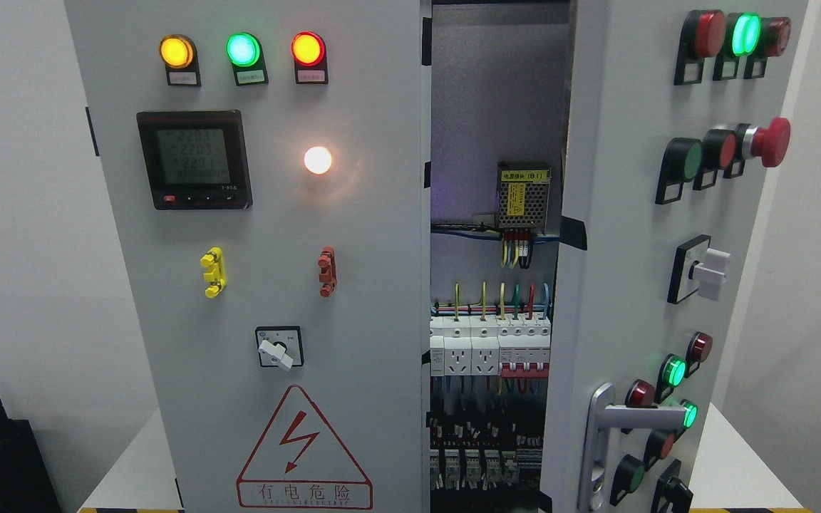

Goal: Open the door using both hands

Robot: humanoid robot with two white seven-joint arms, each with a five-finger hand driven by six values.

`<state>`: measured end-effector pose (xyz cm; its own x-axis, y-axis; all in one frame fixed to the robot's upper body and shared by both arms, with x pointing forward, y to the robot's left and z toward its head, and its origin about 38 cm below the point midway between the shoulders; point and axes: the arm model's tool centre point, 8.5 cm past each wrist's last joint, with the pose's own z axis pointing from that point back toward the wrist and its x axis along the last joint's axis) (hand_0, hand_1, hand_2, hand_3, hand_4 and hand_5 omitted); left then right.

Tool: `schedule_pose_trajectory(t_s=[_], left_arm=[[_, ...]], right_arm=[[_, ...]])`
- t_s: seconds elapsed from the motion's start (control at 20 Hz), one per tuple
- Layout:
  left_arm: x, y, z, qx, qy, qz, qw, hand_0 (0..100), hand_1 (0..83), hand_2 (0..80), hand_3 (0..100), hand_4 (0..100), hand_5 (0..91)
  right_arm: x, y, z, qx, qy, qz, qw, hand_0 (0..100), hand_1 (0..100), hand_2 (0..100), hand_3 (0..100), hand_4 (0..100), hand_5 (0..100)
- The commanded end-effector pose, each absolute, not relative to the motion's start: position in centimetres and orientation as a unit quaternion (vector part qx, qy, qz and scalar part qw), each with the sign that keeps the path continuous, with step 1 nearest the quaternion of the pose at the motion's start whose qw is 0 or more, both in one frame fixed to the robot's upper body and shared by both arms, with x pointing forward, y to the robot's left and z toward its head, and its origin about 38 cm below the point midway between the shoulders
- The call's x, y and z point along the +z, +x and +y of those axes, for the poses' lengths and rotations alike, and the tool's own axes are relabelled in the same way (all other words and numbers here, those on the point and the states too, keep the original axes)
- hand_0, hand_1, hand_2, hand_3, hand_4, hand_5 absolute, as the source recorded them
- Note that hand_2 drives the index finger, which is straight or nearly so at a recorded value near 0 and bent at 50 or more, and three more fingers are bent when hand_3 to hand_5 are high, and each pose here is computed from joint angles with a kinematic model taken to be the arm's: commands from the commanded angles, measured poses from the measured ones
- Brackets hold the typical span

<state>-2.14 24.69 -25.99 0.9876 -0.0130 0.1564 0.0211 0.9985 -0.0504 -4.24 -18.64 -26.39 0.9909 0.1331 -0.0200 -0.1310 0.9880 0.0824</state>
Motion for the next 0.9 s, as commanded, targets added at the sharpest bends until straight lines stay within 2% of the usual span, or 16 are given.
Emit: schedule_pose_trajectory(t_s=[0.0,0.4,0.55,0.85], left_arm=[[-21.3,7.0,25.7,-0.041,-0.015,-0.266,0.963,0,0.0,0.0,0,4,0.0],[-9.5,10.3,26.6,-0.066,-0.051,-0.421,0.903,0,0.0,0.0,0,4,0.0],[-6.5,10.5,25.8,-0.076,-0.069,-0.455,0.885,0,0.0,0.0,0,4,0.0],[-1.5,10.8,28.6,-0.1,-0.097,-0.489,0.861,0,0.0,0.0,0,4,0.0]], right_arm=[[-26.4,-4.2,-18.6,0.072,0.04,0.012,0.997,0,0,0,0,0,0],[-26.4,-4.3,-18.6,0.072,0.04,0.013,0.997,0,0,0,0,0,0],[-26.4,-4.3,-18.6,0.072,0.04,0.013,0.996,0,0,0,0,0,0],[-26.4,-4.3,-18.6,0.072,0.04,0.013,0.997,0,0,0,0,0,0]])
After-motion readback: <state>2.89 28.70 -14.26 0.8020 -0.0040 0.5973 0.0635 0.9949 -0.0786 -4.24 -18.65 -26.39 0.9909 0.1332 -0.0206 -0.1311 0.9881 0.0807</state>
